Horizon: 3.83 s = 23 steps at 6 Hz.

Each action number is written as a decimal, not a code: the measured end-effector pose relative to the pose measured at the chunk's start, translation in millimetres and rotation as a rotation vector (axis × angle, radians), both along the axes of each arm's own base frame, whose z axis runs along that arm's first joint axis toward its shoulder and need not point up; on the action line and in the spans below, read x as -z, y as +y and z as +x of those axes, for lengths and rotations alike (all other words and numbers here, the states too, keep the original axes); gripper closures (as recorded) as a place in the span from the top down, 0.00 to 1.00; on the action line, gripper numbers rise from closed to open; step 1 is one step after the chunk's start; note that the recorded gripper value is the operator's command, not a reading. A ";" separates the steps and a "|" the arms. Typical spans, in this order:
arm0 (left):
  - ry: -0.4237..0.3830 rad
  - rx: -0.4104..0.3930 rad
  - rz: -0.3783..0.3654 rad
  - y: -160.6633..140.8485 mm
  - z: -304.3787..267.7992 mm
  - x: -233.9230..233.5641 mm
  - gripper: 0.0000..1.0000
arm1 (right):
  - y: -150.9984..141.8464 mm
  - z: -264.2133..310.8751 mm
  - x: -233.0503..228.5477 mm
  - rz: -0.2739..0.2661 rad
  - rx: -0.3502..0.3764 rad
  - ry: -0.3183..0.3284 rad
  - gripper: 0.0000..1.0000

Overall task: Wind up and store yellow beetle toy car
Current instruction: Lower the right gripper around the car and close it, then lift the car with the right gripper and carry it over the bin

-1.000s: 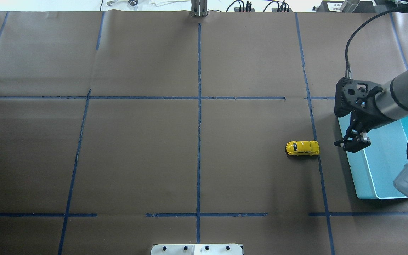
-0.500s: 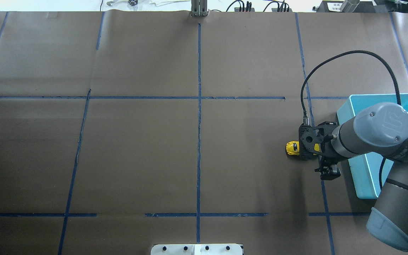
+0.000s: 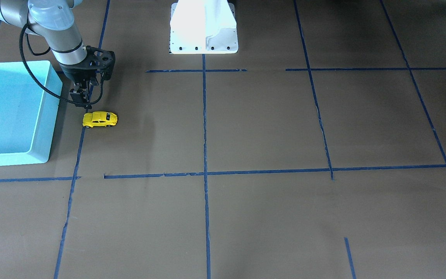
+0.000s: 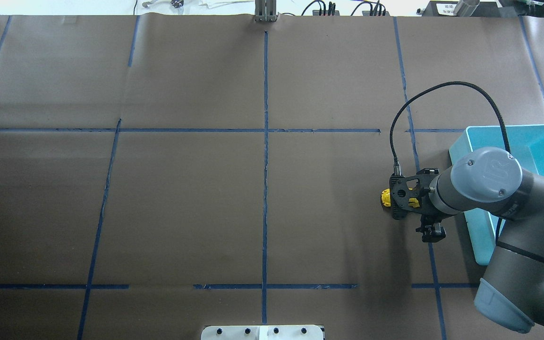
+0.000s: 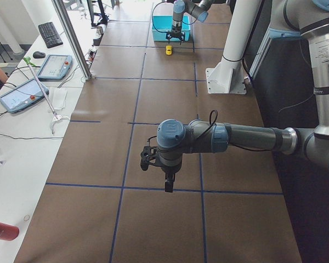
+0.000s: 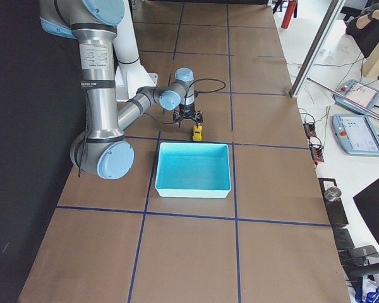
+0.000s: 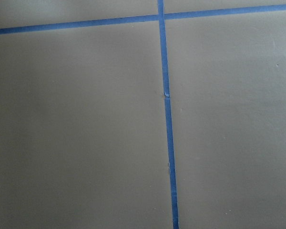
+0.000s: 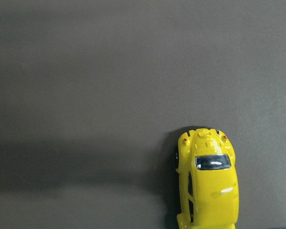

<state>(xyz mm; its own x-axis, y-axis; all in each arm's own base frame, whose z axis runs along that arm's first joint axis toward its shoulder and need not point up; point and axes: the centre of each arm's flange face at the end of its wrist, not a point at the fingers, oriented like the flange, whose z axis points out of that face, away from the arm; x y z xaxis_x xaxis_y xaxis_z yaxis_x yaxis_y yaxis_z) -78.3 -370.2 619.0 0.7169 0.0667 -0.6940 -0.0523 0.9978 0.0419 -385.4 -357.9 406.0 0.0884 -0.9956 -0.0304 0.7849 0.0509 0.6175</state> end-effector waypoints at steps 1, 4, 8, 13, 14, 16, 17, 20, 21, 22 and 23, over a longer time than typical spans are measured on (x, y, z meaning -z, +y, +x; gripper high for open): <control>-0.001 0.000 -0.003 -0.1 0.0 -1.6 1.00 | -2.7 -3.7 -0.9 0.007 0.000 0.005 1.00; -0.007 -0.001 0.037 -9.4 -0.4 -13.8 1.00 | -11.4 -12.9 -0.4 0.040 0.007 0.018 1.00; 0.001 0.002 0.072 -15.3 -0.4 -14.1 1.00 | -20.0 -17.8 -9.1 0.056 0.018 0.041 1.00; 0.040 0.002 0.083 -15.2 2.4 -11.2 1.00 | -41.5 -32.5 2.3 0.072 0.029 0.031 0.99; 0.043 0.001 0.078 -14.8 2.5 -14.0 1.00 | -41.4 -33.4 -2.9 0.069 0.044 0.038 0.99; 0.044 0.002 0.074 -14.4 2.7 -15.3 1.00 | -39.4 -35.2 -13.5 0.045 0.090 0.039 0.94; 0.045 0.003 0.073 -14.2 2.7 -15.2 1.00 | -38.8 -35.7 -16.6 0.038 0.099 0.041 0.79; 0.067 0.005 0.055 -13.1 4.2 -21.6 1.00 | -38.1 -34.9 -16.8 0.015 0.111 0.027 0.13; 0.069 0.007 0.042 -12.2 4.3 -26.5 1.00 | -39.1 -33.8 -16.1 0.010 0.113 0.021 0.13; 0.069 0.007 0.033 -11.4 4.3 -31.1 1.00 | -42.4 -29.6 -14.8 0.003 0.111 0.015 0.11; 0.068 0.007 0.026 -10.9 4.3 -34.9 1.00 | -52.6 -16.6 -10.9 -0.014 0.100 -0.005 0.10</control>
<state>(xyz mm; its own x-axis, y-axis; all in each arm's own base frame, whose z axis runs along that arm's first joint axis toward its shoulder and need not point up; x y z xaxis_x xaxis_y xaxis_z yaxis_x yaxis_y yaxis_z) -74.0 -381.0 654.0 0.6684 0.0802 -0.7395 -0.0413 0.9966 0.0707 -402.0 -410.5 416.9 -0.0117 -0.9998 -0.0157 0.7836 -0.0190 0.6209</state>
